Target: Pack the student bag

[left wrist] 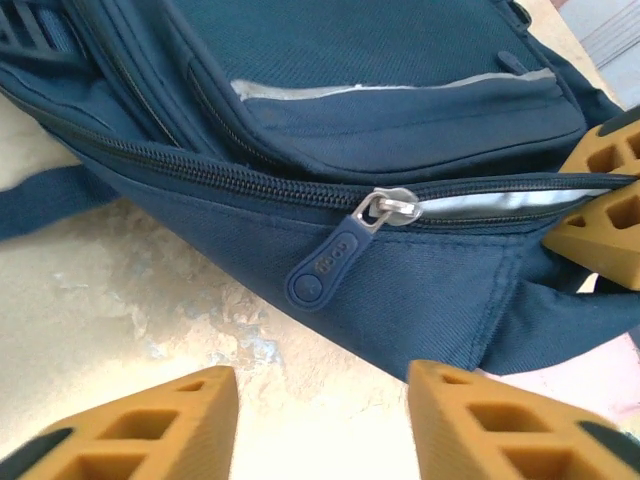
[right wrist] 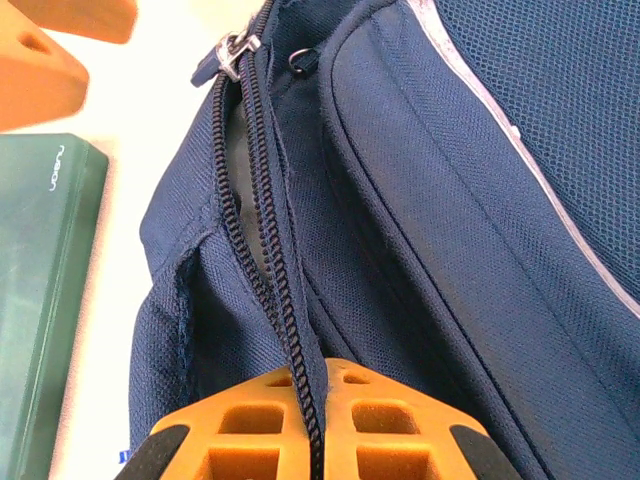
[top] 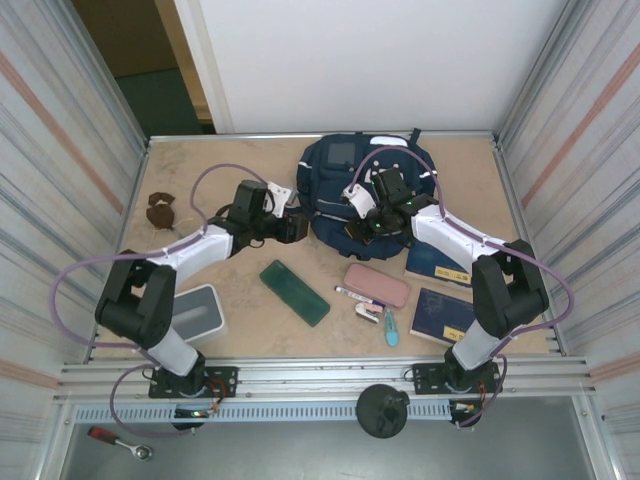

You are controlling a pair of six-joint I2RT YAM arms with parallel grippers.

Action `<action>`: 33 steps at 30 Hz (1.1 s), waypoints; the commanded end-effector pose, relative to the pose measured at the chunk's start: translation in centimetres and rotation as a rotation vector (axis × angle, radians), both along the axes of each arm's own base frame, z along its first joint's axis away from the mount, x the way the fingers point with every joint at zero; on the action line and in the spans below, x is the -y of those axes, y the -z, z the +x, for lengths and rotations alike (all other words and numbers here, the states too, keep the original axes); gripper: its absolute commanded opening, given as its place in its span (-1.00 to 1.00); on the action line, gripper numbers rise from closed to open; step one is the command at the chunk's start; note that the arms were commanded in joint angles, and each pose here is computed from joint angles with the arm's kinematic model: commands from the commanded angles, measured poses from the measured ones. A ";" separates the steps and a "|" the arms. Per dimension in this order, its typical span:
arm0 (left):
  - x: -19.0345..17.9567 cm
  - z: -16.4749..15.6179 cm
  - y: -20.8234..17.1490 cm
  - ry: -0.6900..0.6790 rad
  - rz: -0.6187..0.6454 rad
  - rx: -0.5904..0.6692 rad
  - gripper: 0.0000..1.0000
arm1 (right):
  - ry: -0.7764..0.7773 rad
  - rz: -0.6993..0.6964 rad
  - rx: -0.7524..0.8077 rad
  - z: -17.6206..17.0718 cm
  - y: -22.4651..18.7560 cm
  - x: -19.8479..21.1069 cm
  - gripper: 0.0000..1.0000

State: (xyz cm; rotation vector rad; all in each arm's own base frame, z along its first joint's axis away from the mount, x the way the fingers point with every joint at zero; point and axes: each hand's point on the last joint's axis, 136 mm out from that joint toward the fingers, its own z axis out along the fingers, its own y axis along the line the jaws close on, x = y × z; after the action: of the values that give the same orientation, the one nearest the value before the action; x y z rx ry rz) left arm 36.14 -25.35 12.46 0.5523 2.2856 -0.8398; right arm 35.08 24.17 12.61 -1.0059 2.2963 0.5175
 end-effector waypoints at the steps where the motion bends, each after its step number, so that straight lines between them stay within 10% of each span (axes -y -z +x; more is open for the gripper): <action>1: 1.6 0.7 -1.2 0.129 -0.048 0.060 0.06 | -0.005 0.029 0.038 0.7 -2.0 0.0 -1.00; 12: 4.1 1.9 -0.7 0.274 -0.130 0.050 0.03 | -0.007 0.026 0.030 0.6 -1.8 -0.1 -1.00; 33: 1.2 3.3 -0.5 0.152 -0.070 0.092 -1.00 | 0.015 -0.011 0.039 0.8 -1.4 1.0 -1.00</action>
State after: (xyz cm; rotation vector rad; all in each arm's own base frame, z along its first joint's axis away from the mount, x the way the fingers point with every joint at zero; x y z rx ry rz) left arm 37.96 -28.52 11.79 0.7998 2.1604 -1.0556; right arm 35.02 23.54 12.29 -0.9991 2.3212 0.5069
